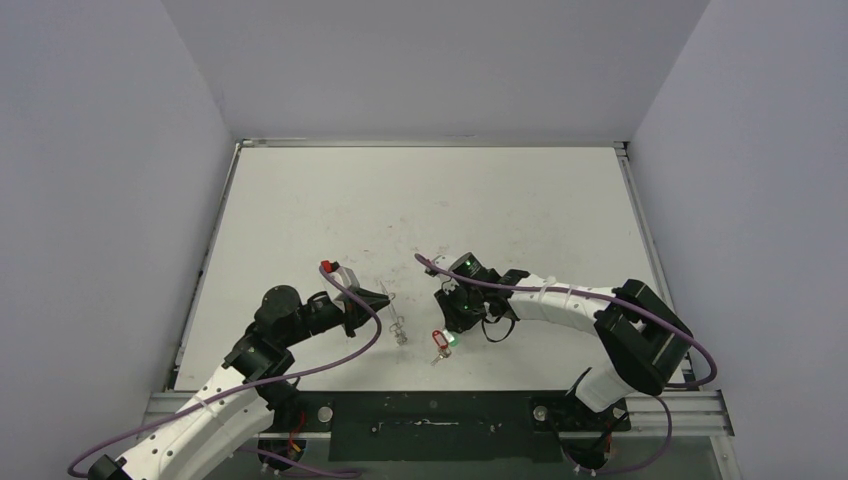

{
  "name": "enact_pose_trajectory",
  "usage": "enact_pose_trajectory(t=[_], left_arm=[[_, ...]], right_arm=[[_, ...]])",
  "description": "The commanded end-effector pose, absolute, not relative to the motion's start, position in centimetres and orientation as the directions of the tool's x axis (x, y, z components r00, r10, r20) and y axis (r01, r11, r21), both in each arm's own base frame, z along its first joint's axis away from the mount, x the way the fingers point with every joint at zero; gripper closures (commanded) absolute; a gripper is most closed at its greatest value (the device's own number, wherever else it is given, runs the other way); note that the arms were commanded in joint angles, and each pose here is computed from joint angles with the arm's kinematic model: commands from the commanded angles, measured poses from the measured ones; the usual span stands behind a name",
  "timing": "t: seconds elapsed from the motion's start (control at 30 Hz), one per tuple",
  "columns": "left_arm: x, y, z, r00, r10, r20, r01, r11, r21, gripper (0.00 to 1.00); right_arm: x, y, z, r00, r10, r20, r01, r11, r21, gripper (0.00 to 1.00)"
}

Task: Put the keys on the keyring

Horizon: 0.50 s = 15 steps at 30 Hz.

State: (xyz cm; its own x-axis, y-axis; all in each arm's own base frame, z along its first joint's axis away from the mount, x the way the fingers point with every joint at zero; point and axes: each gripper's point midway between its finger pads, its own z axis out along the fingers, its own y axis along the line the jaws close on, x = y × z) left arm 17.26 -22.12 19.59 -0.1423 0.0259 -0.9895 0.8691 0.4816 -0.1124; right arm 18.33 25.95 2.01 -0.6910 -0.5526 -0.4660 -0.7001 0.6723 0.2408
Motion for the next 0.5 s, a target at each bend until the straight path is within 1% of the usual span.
enact_pose_trajectory(t=[0.0, 0.1, 0.3, 0.47], left_arm=[[17.2, -22.6, 23.4, -0.063, -0.042, -0.997, 0.886, 0.457, -0.076, 1.0], [17.2, -22.6, 23.4, -0.065, -0.042, -0.997, 0.886, 0.457, -0.077, 1.0], [17.2, -22.6, 23.4, -0.068, -0.044, -0.997, 0.886, 0.457, -0.08, 1.0], [17.1, -22.6, 23.3, -0.071, -0.046, -0.996, 0.886, 0.456, -0.085, 1.0]], right_arm=[[19.5, 27.6, 3.5, -0.653, -0.538, -0.533, -0.725, 0.647, 0.234, 0.9], [19.6, 27.5, 3.6, -0.659, -0.529, -0.535, -0.716, 0.659, 0.231, 1.0], [20.5, 26.8, 3.6, -0.705, -0.471, -0.53, -0.662, 0.705, 0.255, 1.0], [21.3, 26.3, 4.2, -0.742, -0.398, -0.54, -0.618, 0.72, 0.318, 1.0]])
